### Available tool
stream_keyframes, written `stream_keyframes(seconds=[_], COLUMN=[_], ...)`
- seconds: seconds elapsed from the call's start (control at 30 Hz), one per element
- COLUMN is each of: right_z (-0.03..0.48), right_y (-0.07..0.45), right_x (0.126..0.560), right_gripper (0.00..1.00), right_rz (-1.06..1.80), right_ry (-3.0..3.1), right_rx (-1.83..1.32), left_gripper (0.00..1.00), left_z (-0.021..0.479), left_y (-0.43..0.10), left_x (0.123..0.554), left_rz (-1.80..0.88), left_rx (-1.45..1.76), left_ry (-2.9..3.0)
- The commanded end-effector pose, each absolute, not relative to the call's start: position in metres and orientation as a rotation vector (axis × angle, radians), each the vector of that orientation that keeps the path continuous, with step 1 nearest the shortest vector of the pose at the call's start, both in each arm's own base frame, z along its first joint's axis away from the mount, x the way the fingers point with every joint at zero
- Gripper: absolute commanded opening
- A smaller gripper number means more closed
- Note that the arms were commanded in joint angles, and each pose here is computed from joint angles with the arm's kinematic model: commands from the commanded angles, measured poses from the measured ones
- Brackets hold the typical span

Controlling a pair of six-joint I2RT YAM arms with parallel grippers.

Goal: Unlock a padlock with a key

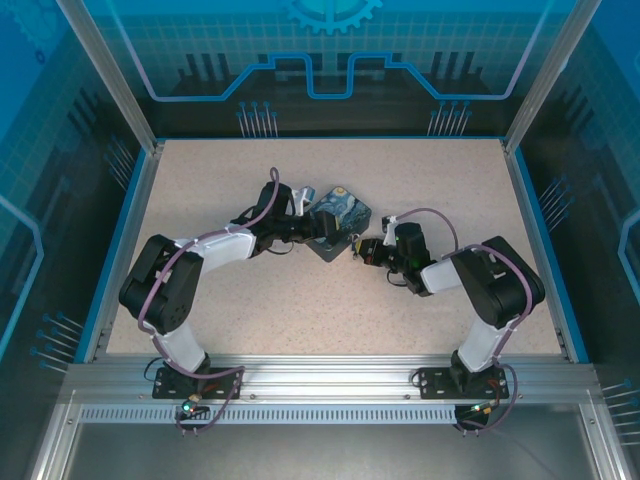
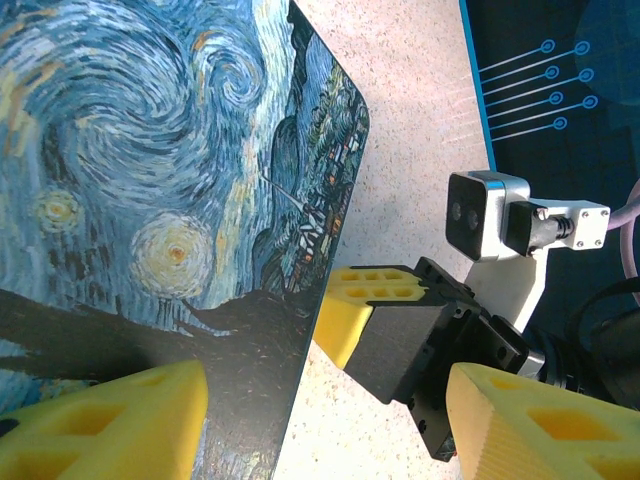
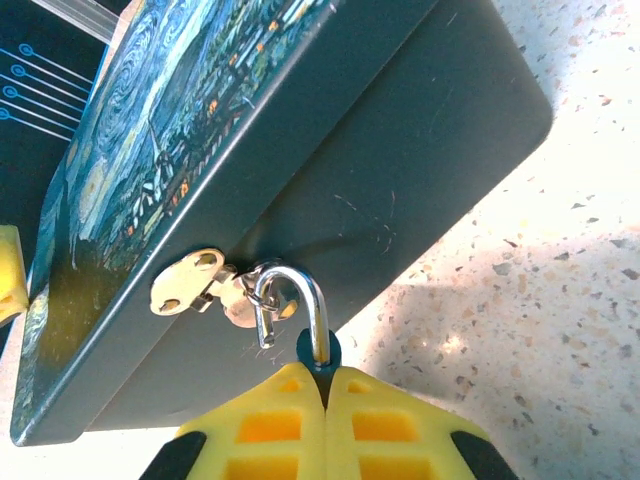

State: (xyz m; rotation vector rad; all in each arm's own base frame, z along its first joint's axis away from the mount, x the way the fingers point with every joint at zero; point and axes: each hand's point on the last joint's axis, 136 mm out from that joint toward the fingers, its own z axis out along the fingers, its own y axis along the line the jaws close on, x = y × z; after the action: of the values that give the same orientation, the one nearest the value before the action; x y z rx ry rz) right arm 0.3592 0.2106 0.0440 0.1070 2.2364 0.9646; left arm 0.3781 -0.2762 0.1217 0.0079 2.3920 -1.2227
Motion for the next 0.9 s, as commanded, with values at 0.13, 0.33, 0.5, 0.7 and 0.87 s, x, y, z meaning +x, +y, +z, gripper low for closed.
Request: stream_keyframes(seconds=[0.13, 0.33, 0.5, 0.7, 0.87], right_z=[0.066, 0.067, 0.068, 0.072, 0.060], right_y=[0.204, 0.207, 0.210, 0.212, 0.207], right_x=[0.378, 0.383, 0.386, 0.389, 0.383], right_gripper=[0.04, 0.04, 0.04, 0.04, 0.04], right_rz=[0.924, 0.931, 0.954, 0.976, 0.935], right_ry=[2.152, 2.155, 2.142, 2.127, 2.168], right_rx=[0.209, 0.245, 0.267, 0.300, 0.335], left_gripper=[0.66, 0.66, 0.66, 0.66, 0.68], left_z=[0.084, 0.084, 0.083, 0.084, 0.123], left_y=[-0.257, -0.260, -0.262, -0.264, -0.266], left_x=[0.361, 0.360, 0.360, 0.360, 0.363], left_rz=[-1.130, -1.136, -1.137, -1.149, -1.166], left_rx=[-0.087, -0.086, -0.082, -0.079, -0.024], left_ry=[2.529, 2.529, 2.534, 2.527, 2.452])
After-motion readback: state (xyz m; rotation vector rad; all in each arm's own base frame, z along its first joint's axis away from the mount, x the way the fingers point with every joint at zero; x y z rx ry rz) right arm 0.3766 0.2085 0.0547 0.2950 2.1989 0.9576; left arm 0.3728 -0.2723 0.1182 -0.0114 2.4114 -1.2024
